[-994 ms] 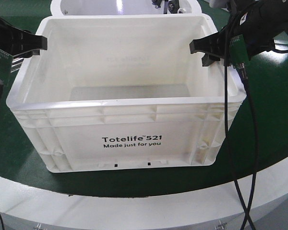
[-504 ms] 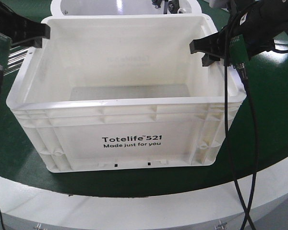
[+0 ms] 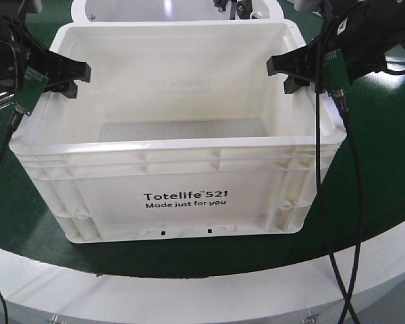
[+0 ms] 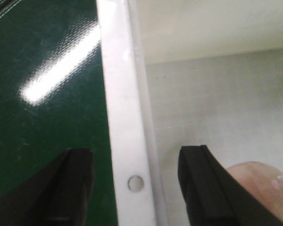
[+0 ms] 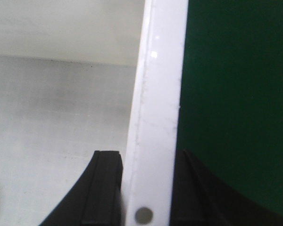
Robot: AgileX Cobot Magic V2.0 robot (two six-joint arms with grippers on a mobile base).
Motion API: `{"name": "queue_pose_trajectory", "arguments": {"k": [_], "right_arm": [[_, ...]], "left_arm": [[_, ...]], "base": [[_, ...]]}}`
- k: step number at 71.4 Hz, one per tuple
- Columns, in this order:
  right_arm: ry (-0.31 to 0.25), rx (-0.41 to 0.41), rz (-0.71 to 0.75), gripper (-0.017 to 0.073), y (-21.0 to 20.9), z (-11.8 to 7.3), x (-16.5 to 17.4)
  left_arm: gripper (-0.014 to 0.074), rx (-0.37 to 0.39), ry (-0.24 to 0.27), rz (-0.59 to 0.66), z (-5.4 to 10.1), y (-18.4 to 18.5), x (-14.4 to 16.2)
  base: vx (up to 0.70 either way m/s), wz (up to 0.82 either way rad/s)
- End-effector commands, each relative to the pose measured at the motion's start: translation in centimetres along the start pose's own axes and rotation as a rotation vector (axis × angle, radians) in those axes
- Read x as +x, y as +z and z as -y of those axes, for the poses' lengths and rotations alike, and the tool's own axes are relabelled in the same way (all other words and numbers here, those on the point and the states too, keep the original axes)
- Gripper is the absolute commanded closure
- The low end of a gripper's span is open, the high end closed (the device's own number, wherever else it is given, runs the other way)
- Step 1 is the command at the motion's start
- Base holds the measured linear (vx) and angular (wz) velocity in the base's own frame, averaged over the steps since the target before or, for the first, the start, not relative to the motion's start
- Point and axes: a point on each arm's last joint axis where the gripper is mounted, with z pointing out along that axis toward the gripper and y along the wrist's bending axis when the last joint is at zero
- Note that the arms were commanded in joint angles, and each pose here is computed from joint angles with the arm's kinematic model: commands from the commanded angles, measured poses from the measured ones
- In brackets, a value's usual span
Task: Place moving items into box and shelve
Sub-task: 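Grip the tote's side rims with both grippers, then lift the tote with both grippers off the conveyor table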
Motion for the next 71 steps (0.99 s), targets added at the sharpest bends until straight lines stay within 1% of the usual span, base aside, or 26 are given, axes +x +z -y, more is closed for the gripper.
{"name": "queue_pose_trajectory", "arguments": {"k": [1, 11, 16, 21, 23, 24, 31, 32, 45, 52, 55, 60, 71], "right_arm": [[0.008, -0.04, 0.066, 0.0574, -2.0, -0.5, -0.7], [0.005, -0.04, 0.066, 0.0574, -2.0, -0.5, -0.7], [0.005, -0.04, 0.066, 0.0574, -2.0, -0.5, -0.7], [0.005, -0.04, 0.066, 0.0574, -2.0, -0.5, -0.7], [0.005, -0.04, 0.066, 0.0574, -2.0, -0.5, -0.7], [0.005, -0.039, 0.066, 0.0574, -2.0, -0.5, -0.7], [0.005, -0.039, 0.066, 0.0574, -2.0, -0.5, -0.7], [0.005, -0.039, 0.066, 0.0574, -2.0, -0.5, -0.7], [0.003, -0.039, 0.071, 0.0574, -2.0, -0.5, -0.7], [-0.015, -0.039, 0.077, 0.0574, -2.1, -0.5, -0.7], [-0.026, -0.04, 0.081, 0.0574, -2.2, -0.5, -0.7], [-0.039, -0.042, 0.093, 0.0573, -2.7, -0.6, -0.7], [-0.04, -0.053, 0.137, 0.0571, -4.7, -0.7, -0.6]], "left_arm": [[0.0097, 0.023, -0.008, 0.084, 0.0, -1.8, -0.9], [0.0123, 0.016, -0.007, 0.057, 0.1, -1.1, -0.8], [0.0186, 0.015, -0.006, 0.056, 0.1, -1.1, -0.8], [0.0291, 0.014, -0.006, 0.055, 0.1, -1.0, -0.8], [0.0366, 0.014, -0.006, 0.053, 0.1, -1.0, -0.8], [0.0382, 0.014, -0.006, 0.053, 0.1, -1.0, -0.8], [0.0605, 0.015, -0.006, 0.054, 0.1, -1.0, -0.8], [0.0622, 0.016, -0.006, 0.056, 0.1, -1.0, -0.8], [0.0622, 0.019, -0.003, 0.064, 0.1, -1.0, -0.9], [0.0621, 0.026, -0.001, 0.089, 0.1, -1.4, -1.1], [0.062, 0.028, 0.007, 0.1, 0.1, -1.5, -1.1], [0.0619, 0.037, 0.02, 0.13, 0.2, -2.3, -1.3], [0.0619, 0.058, 0.016, 0.205, 0.2, -4.7, -1.7]], "base": [[0.0, 0.0], [0.0, 0.0], [0.0, 0.0], [0.0, 0.0], [0.0, 0.0], [0.0, 0.0], [0.0, 0.0], [0.0, 0.0], [0.0, 0.0], [0.0, 0.0], [0.0, 0.0], [0.0, 0.0], [0.0, 0.0]]}}
